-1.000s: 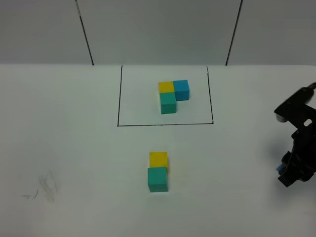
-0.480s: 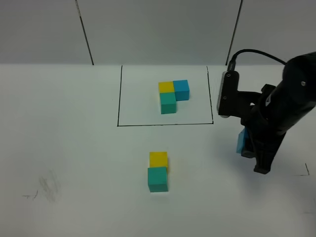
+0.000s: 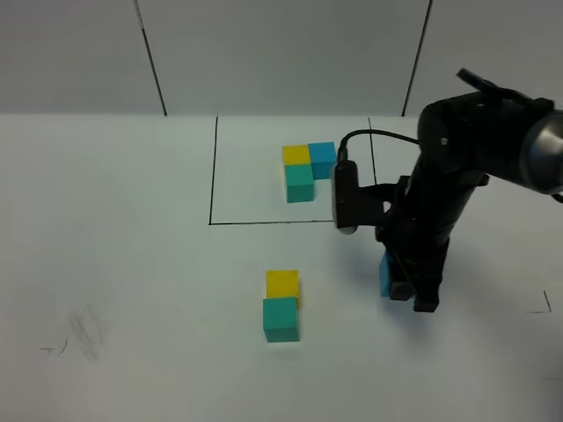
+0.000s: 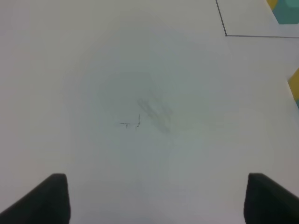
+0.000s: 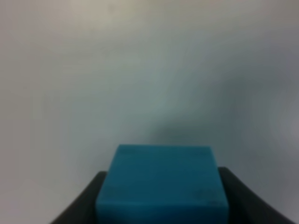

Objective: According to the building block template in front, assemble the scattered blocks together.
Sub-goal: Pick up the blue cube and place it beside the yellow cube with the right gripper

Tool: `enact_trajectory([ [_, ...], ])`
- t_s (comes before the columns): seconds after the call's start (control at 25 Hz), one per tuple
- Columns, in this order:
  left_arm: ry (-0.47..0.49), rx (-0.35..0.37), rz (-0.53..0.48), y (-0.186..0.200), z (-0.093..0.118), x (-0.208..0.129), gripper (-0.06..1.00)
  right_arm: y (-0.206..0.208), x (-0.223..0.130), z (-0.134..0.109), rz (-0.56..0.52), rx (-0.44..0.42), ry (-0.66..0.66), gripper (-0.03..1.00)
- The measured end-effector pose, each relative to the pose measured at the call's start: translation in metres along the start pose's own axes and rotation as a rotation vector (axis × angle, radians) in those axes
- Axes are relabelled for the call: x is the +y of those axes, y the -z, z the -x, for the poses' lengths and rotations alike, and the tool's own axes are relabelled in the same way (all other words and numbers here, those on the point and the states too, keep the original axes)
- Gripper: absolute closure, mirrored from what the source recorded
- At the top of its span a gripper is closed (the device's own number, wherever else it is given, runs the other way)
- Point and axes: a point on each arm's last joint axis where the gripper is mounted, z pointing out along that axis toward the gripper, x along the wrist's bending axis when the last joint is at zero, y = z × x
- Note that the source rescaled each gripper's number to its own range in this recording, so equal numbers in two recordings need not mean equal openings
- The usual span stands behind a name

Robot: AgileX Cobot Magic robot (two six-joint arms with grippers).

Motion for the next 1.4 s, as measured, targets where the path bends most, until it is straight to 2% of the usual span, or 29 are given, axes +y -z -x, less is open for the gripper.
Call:
enact_trajectory([
  [0.2, 0.0, 0.0, 0.0, 0.0, 0.0, 0.0, 0.3, -0.008, 0.025, 0.005, -0.026, -0.026, 0.092, 0.95],
  [0.44, 0.0, 0.0, 0.0, 0.0, 0.0, 0.0, 0.3, -0.01, 0.052, 0.016, -0.059, -0.106, 0.162, 0.95],
  [0.84, 0.0, 0.0, 0.0, 0.0, 0.0, 0.0, 0.3, -0.027, 0.071, 0.024, -0.032, -0.062, 0.147, 0.95],
  [1.4, 0.0, 0.0, 0.0, 0.0, 0.0, 0.0, 0.3, -0.028, 0.081, 0.014, -0.024, -0.027, 0.073, 0.95],
])
